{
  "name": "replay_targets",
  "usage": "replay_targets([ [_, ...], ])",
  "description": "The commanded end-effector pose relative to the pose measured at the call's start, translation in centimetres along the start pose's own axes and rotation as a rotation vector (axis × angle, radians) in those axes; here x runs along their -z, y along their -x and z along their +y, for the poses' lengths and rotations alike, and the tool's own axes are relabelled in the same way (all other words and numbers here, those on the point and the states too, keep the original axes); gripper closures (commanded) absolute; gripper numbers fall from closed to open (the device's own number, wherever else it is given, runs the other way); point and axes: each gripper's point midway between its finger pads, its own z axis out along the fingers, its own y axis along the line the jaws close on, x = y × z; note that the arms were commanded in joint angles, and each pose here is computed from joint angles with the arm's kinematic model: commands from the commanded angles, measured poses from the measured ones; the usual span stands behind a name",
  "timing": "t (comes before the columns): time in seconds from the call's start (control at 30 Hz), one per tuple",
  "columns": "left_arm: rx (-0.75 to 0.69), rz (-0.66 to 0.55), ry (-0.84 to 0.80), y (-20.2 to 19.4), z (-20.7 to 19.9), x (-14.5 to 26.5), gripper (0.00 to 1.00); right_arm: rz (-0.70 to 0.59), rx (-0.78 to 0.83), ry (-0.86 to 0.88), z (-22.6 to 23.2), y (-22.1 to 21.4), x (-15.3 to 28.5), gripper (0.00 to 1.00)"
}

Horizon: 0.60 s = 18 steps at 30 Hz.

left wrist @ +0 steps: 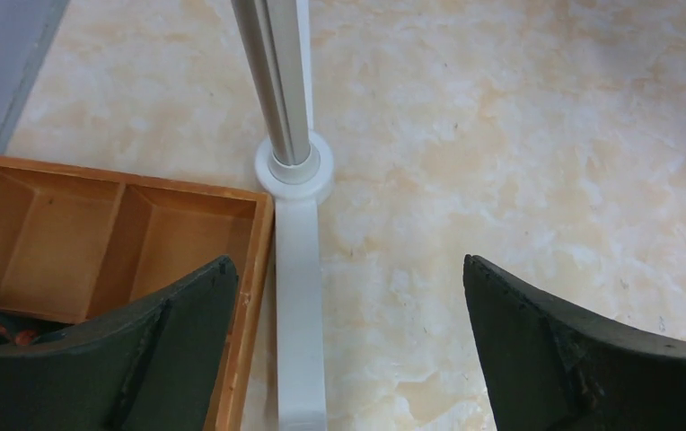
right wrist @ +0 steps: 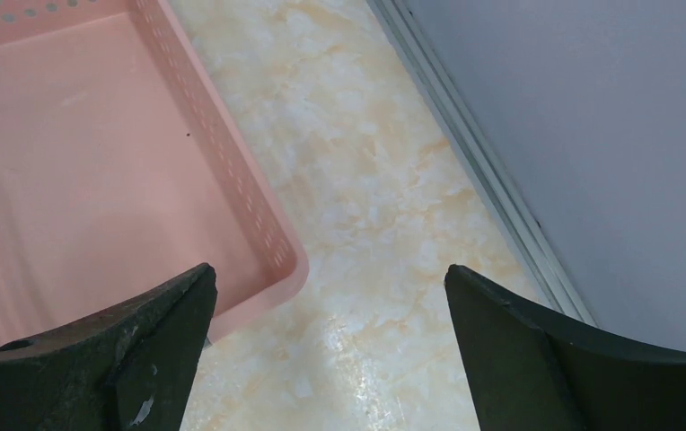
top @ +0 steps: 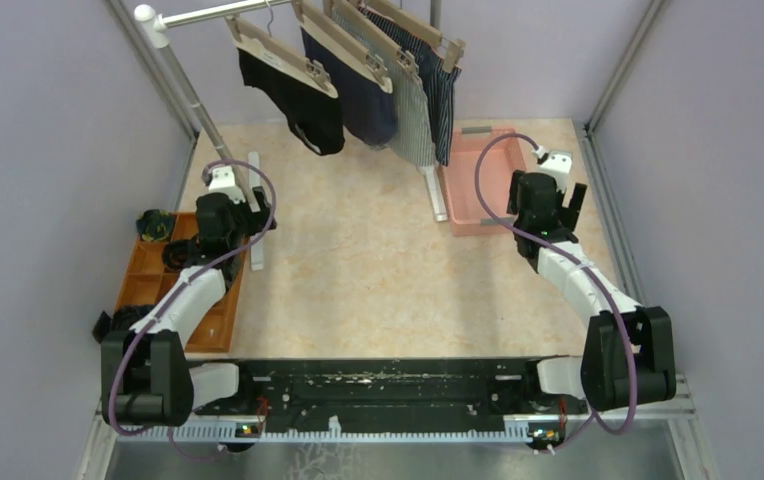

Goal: Remove the underwear clipped to the hanger
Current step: Pick up the hanger from the clothesline.

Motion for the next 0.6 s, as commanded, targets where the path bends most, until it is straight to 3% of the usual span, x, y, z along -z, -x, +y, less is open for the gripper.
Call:
replay_targets([
  [0.0,0.045,0.021,-0.06,0.3,-1.2,0.6,0.0,-0.089,-0.041,-0.014,-0.6,3.2,0.6,0.01],
  [0.57,0.111,-0.093,-0.331,9.3,-7.2,3.9,0.0,-0.174,-0.122,0.087,-0.6,5.0,3.3,0.01],
])
